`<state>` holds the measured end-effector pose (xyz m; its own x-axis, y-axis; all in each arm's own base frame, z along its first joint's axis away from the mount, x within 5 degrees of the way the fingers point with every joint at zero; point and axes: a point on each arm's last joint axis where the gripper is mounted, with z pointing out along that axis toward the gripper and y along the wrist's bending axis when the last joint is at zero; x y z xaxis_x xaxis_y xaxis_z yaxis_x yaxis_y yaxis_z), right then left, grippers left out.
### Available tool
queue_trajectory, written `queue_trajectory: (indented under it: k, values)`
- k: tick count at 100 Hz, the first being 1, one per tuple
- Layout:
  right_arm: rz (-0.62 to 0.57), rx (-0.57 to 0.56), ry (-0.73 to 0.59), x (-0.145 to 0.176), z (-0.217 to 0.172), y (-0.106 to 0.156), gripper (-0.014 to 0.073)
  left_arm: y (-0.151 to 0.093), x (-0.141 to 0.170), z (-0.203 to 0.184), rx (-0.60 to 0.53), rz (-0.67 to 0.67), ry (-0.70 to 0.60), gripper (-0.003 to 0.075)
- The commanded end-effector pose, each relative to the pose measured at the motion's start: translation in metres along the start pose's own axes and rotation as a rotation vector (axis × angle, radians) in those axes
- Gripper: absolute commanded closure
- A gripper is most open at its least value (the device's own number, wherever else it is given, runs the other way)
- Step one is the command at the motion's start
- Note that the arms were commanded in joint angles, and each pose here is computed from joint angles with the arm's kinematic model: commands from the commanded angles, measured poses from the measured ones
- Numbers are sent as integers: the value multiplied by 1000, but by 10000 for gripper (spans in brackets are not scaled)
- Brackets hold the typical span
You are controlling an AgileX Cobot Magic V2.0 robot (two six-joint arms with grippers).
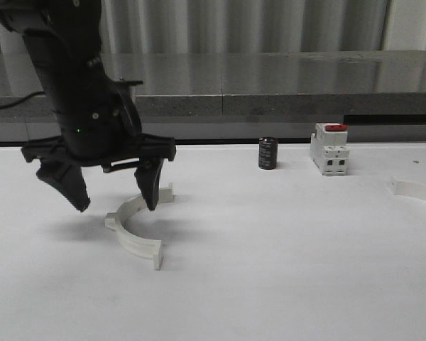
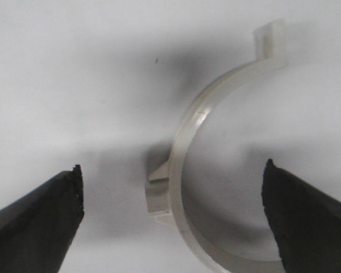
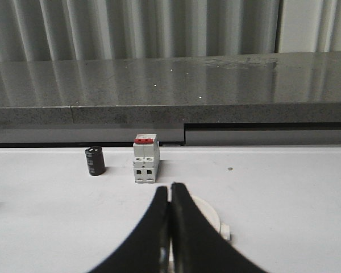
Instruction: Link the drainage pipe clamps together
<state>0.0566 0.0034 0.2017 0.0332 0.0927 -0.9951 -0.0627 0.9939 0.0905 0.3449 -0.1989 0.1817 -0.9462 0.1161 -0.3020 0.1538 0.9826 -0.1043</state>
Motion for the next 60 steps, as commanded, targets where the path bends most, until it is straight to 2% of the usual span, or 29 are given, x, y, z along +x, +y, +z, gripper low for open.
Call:
queue_trajectory:
  k: [1, 16, 33, 60]
  values:
    - [-7, -12, -120, -14, -3, 1, 662, -5, -12, -57, 54, 41, -168, 99]
    - [-7, -12, -120, -14, -3, 1, 662, 3, -9, -107, 33, 110, -323, 99]
    - [-7, -12, -120, -14, -3, 1, 662, 31, 9, -155, 25, 104, -482, 99]
    - [-7, -12, -121, -14, -3, 1, 662, 89, 69, -202, -23, 23, -677, 99]
